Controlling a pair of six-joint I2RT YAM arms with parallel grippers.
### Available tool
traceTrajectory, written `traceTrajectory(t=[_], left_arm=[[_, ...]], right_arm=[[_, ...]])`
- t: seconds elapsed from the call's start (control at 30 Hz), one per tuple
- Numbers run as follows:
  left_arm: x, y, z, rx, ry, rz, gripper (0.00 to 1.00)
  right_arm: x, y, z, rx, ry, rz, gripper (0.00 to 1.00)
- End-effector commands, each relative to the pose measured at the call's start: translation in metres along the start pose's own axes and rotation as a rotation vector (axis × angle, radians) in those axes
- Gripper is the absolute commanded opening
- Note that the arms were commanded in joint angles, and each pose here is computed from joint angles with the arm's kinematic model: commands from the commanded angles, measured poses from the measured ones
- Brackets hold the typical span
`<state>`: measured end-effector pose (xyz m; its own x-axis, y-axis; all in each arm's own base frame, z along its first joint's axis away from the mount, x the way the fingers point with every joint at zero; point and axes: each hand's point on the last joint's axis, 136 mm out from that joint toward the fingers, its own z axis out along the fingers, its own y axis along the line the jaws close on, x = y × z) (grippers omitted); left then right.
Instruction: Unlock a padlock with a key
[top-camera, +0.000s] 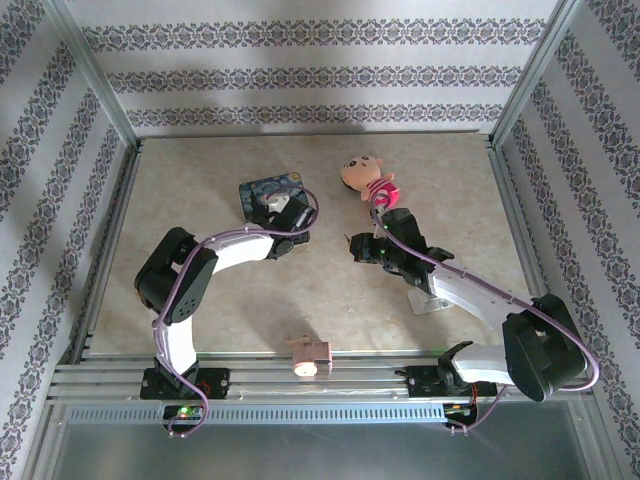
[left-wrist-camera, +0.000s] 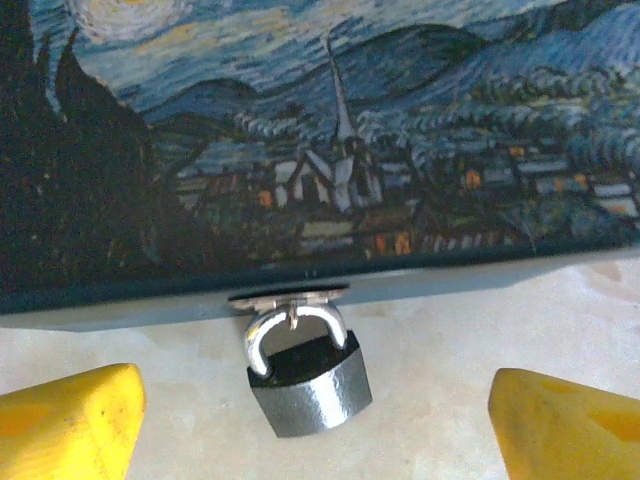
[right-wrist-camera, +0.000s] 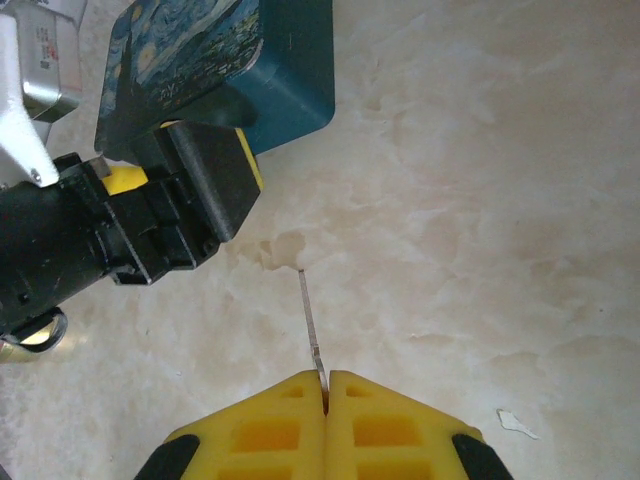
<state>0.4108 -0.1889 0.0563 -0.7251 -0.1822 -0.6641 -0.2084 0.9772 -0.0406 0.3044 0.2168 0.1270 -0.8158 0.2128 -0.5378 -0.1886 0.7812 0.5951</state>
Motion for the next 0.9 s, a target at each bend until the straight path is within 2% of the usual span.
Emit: traceTrajectory(t=[0.0, 0.27, 0.4, 0.57, 0.87], left_arm=[[-0.001, 0.005, -0.001, -0.07, -0.002, 0.028, 0.84], [0.0, 0.007, 0.014, -0.14, 0.019, 0.05, 0.75], [0.001, 0.005, 0.022, -0.134, 0.035, 0.033, 0.72], [0.004, 0.003, 0.031, -0.117, 0.055, 0.017, 0.61], [0.006, 0.006, 0.036, -0.12, 0.064, 0.001, 0.51]], right_arm=[[-0.007, 0.0, -0.004, -0.004, -0.041, 0.005, 0.0], [-0.01, 0.001, -0.004, -0.011, -0.048, -0.001, 0.0], [-0.009, 0.0, -0.004, -0.013, -0.049, -0.001, 0.0], [-0.008, -0.001, -0.004, -0.012, -0.05, 0.002, 0.0], [-0.009, -0.003, -0.003, -0.014, -0.051, 0.003, 0.0]])
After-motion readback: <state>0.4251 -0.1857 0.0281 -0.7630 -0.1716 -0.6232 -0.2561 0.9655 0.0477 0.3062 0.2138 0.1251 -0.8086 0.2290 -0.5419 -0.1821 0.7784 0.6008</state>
